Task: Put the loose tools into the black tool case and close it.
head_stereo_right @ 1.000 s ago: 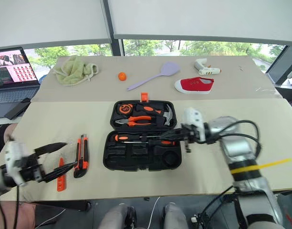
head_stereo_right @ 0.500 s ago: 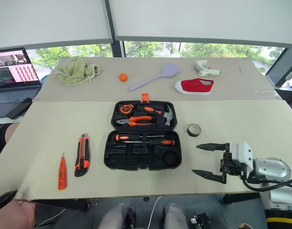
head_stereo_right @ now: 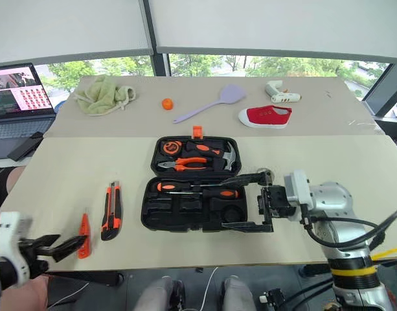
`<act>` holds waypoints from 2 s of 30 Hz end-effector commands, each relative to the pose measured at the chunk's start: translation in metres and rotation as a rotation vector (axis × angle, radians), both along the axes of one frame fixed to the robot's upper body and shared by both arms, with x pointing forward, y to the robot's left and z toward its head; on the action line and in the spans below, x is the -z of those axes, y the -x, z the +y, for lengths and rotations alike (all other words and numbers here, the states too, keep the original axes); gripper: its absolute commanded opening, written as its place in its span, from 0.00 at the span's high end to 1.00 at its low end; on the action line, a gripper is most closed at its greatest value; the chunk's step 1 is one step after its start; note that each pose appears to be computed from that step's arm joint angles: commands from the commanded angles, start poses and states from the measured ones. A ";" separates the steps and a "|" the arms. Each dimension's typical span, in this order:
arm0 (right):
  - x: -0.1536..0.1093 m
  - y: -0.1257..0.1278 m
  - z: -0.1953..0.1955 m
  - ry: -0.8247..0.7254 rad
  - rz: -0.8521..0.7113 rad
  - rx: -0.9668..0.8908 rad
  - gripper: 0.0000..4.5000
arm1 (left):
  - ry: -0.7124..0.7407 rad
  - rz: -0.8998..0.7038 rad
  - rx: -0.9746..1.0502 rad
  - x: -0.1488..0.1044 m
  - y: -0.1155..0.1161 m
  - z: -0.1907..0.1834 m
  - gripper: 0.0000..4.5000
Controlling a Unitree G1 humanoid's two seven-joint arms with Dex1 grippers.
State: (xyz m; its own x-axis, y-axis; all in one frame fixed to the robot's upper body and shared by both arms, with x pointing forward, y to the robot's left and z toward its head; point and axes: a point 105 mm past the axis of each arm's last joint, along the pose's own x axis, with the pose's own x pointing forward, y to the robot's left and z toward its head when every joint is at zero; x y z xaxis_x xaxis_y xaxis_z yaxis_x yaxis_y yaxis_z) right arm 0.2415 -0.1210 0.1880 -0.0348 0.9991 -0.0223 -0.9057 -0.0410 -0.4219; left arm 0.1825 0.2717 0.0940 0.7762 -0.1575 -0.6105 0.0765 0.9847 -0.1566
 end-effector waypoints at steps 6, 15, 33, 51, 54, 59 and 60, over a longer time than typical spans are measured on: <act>-0.008 0.001 0.000 0.011 -0.027 -0.020 0.00 | 0.007 0.063 -0.036 0.025 -0.005 -0.027 0.17; -0.007 0.002 -0.004 0.022 -0.020 -0.009 0.00 | -0.017 0.089 -0.090 0.031 0.003 -0.018 0.88; 0.001 -0.009 -0.047 0.112 0.018 0.222 0.00 | -0.068 -0.307 1.194 -0.072 -0.049 -0.095 0.90; 0.006 0.015 -0.044 0.075 0.054 0.332 0.00 | -0.451 -0.225 1.524 -0.034 -0.131 -0.167 0.90; 0.007 0.017 -0.044 0.070 0.056 0.339 0.00 | -0.425 -0.219 1.541 -0.033 -0.130 -0.175 0.90; 0.008 0.019 -0.044 0.068 0.060 0.345 0.00 | -0.440 -0.195 1.512 -0.029 -0.132 -0.176 0.90; 0.008 0.019 -0.044 0.067 0.060 0.345 0.00 | -0.442 -0.197 1.487 -0.029 -0.134 -0.177 0.90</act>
